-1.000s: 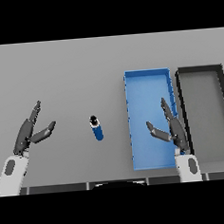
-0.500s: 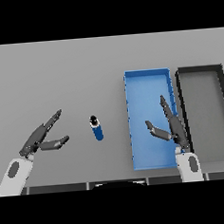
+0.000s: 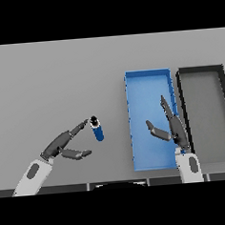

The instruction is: Pick up the blue pipe and place it into the blue bin.

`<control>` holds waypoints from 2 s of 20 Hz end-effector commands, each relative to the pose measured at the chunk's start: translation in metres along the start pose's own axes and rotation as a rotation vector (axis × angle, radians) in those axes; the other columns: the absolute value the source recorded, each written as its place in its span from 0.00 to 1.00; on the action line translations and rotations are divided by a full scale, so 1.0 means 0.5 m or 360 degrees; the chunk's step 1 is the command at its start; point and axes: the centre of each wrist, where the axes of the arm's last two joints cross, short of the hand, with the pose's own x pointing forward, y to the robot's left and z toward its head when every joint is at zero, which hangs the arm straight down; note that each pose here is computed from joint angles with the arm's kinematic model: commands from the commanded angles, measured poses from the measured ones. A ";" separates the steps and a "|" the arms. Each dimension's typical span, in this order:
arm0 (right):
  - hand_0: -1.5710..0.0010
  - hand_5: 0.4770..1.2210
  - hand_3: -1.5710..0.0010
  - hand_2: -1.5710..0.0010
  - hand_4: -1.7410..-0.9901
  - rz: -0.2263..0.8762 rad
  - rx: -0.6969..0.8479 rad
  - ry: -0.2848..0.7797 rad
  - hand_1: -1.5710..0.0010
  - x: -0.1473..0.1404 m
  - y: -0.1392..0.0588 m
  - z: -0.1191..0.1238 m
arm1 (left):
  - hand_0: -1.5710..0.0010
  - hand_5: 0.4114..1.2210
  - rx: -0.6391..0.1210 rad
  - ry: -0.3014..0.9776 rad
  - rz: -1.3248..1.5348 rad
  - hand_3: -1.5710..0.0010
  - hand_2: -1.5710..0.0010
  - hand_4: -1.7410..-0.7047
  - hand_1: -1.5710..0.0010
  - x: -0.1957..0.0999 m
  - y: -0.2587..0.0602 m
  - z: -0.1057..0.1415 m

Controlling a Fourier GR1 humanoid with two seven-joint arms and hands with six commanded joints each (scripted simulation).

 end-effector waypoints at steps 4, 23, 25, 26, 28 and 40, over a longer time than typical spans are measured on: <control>1.00 0.19 1.00 1.00 0.62 -0.0009 0.0001 0.0022 1.00 0.001 0.005 0.005 | 1.00 0.04 -0.0033 -0.0011 0.0018 1.00 1.00 0.60 1.00 -0.005 -0.031 -0.049; 1.00 0.18 1.00 1.00 0.64 0.0001 -0.0022 0.0023 1.00 -0.009 -0.003 0.009 | 0.29 0.80 -0.0004 -0.0214 0.0352 0.26 0.23 0.16 0.26 -0.024 -0.118 -0.184; 1.00 0.19 1.00 1.00 0.64 -0.0002 -0.0014 0.0015 1.00 -0.010 -0.009 0.011 | 0.19 0.87 0.0030 -0.0234 0.0280 0.19 0.15 0.11 0.16 -0.019 -0.121 -0.185; 1.00 0.19 1.00 1.00 0.65 -0.0005 -0.0001 0.0017 1.00 -0.007 -0.006 0.005 | 0.15 0.90 0.0039 -0.0248 0.0269 0.17 0.12 0.09 0.13 -0.019 -0.122 -0.191; 1.00 0.19 1.00 1.00 0.65 0.0002 -0.0006 0.0005 1.00 -0.004 -0.003 0.003 | 0.10 0.93 0.0032 -0.0337 0.0264 0.13 0.07 0.06 0.08 -0.006 -0.129 -0.189; 1.00 0.22 1.00 1.00 0.71 0.0059 -0.0018 -0.0016 1.00 -0.009 -0.014 0.011 | 0.01 1.00 -0.0118 -0.0601 0.0217 0.08 0.01 0.01 0.01 0.151 -0.114 -0.203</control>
